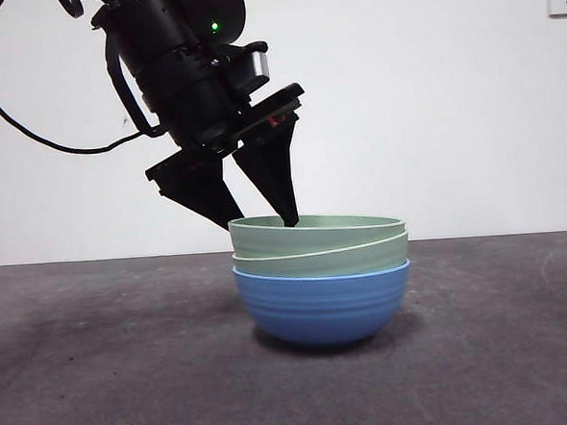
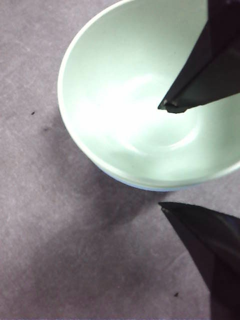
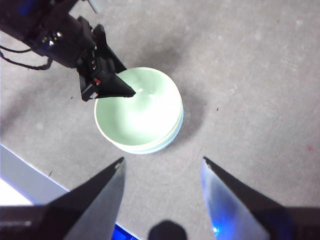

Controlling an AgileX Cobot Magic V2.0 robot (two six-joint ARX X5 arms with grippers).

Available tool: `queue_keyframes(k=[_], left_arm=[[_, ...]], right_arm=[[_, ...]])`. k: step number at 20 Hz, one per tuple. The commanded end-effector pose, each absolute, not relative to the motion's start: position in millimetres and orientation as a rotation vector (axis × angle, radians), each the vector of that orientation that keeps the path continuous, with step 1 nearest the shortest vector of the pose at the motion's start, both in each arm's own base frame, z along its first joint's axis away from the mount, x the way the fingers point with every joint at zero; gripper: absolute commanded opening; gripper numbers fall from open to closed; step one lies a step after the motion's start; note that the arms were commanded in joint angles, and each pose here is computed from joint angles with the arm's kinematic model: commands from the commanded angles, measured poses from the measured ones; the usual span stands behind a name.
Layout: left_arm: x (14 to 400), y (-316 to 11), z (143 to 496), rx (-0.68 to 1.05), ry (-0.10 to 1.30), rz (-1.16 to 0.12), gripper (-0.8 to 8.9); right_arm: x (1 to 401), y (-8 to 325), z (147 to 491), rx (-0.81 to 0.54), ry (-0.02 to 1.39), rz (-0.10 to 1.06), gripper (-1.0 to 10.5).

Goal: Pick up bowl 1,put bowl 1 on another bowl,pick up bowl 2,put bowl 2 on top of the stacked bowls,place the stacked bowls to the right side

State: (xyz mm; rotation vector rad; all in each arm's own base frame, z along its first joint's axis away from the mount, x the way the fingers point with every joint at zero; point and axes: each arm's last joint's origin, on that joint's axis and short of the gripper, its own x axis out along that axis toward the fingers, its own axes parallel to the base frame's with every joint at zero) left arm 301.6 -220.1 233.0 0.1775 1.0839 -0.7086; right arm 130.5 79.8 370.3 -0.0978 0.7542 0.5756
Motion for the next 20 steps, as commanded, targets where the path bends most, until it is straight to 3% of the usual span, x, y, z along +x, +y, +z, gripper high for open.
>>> queue_keyframes(k=[1, 3, 6, 7, 13, 20], left_arm=[[300, -218, 248, 0.17, 1.069, -0.717, 3.12], [296, -216, 266, 0.168, 1.05, -0.717, 3.12], [284, -207, 308, 0.163, 1.003, -0.719, 3.12], [278, -202, 323, 0.168, 0.985, -0.719, 3.12], [225, -164, 392, 0.204, 0.884, -0.73, 3.12], [172, -125, 426, 0.222, 0.816, -0.678, 3.12]], right_arm=[[132, 81, 370, -0.079, 0.761, 0.566, 2.6], [135, 82, 369, -0.076, 0.773, 0.562, 2.7], [147, 90, 361, -0.08, 0.83, 0.55, 5.3], [154, 93, 357, -0.085, 0.853, 0.547, 5.6], [210, 127, 321, -0.076, 0.951, 0.526, 5.6], [267, 160, 239, -0.109, 1.198, 0.464, 5.6]])
